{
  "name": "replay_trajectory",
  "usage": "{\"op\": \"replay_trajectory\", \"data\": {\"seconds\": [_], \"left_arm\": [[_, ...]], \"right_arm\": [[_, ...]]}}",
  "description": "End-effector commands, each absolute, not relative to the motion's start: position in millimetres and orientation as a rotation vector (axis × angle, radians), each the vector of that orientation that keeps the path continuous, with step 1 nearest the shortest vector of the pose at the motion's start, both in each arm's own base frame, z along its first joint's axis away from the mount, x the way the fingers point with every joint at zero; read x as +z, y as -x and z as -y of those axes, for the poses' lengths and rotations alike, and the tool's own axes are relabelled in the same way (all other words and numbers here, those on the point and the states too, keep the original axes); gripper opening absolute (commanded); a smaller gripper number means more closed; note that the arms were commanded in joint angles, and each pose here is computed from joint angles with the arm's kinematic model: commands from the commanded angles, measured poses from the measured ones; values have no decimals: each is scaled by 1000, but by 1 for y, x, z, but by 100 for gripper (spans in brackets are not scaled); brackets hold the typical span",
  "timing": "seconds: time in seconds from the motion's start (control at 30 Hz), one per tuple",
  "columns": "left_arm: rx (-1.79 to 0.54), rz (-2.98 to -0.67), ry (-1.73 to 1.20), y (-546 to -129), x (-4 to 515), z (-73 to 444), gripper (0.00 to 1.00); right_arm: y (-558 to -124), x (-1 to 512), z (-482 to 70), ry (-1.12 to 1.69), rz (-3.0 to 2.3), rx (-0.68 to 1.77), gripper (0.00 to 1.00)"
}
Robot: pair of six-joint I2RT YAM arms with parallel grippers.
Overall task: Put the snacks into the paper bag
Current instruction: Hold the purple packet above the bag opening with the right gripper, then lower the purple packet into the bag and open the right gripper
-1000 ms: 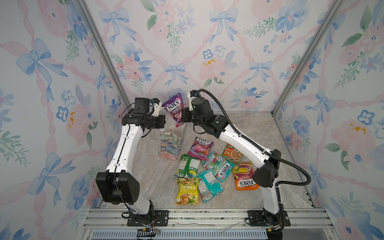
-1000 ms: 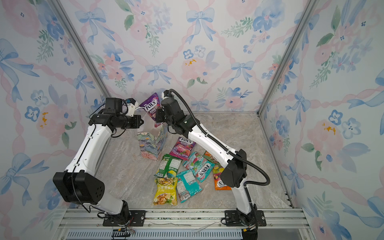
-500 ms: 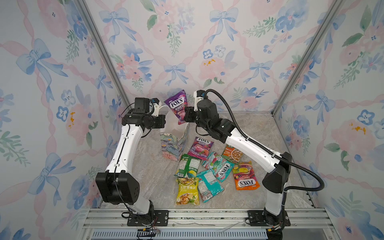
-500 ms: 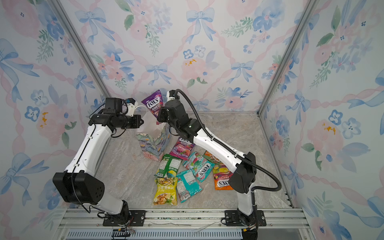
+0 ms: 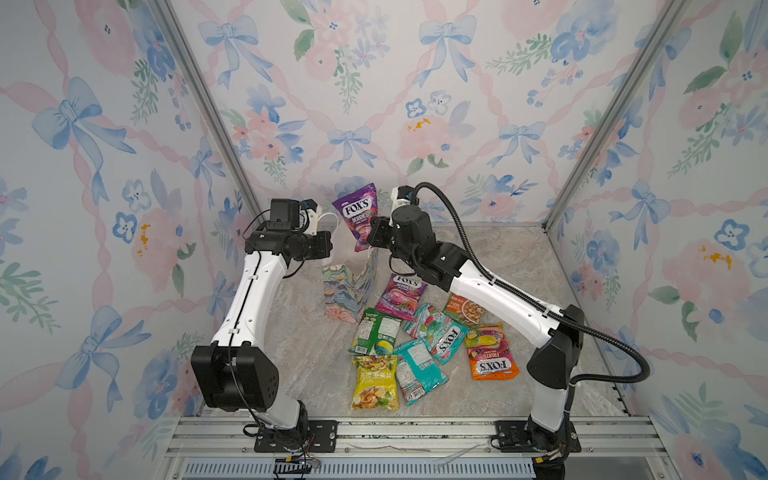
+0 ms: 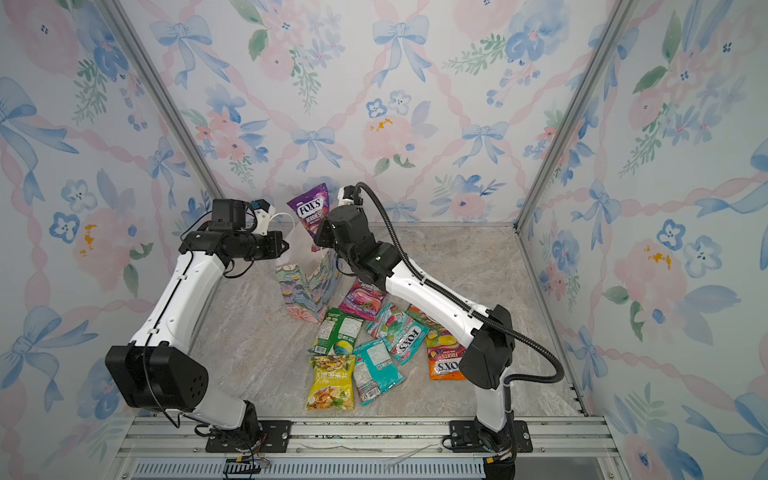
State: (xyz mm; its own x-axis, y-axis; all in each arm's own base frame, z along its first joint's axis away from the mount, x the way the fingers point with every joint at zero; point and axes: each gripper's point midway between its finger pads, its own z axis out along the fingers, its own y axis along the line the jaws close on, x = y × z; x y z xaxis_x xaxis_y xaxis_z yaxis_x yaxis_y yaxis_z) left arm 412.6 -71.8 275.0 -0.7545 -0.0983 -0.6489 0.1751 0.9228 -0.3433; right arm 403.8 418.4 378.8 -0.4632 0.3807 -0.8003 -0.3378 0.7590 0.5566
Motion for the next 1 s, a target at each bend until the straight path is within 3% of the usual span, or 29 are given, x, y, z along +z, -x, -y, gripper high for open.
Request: {"op": "replay_trajectory", "data": {"seconds": [0.0, 0.47, 0.97], "left_arm": [[-550, -2320, -35, -409, 289, 75, 0], [-575, -2290, 20, -408, 288, 76, 0], [-543, -2302, 19, -409, 282, 72, 0]], "right_arm": [[-399, 428, -419, -93, -1757, 922, 0], [-406, 428, -448, -164, -1762, 971, 0], [-395, 388, -419, -253, -1820, 867, 0]]}}
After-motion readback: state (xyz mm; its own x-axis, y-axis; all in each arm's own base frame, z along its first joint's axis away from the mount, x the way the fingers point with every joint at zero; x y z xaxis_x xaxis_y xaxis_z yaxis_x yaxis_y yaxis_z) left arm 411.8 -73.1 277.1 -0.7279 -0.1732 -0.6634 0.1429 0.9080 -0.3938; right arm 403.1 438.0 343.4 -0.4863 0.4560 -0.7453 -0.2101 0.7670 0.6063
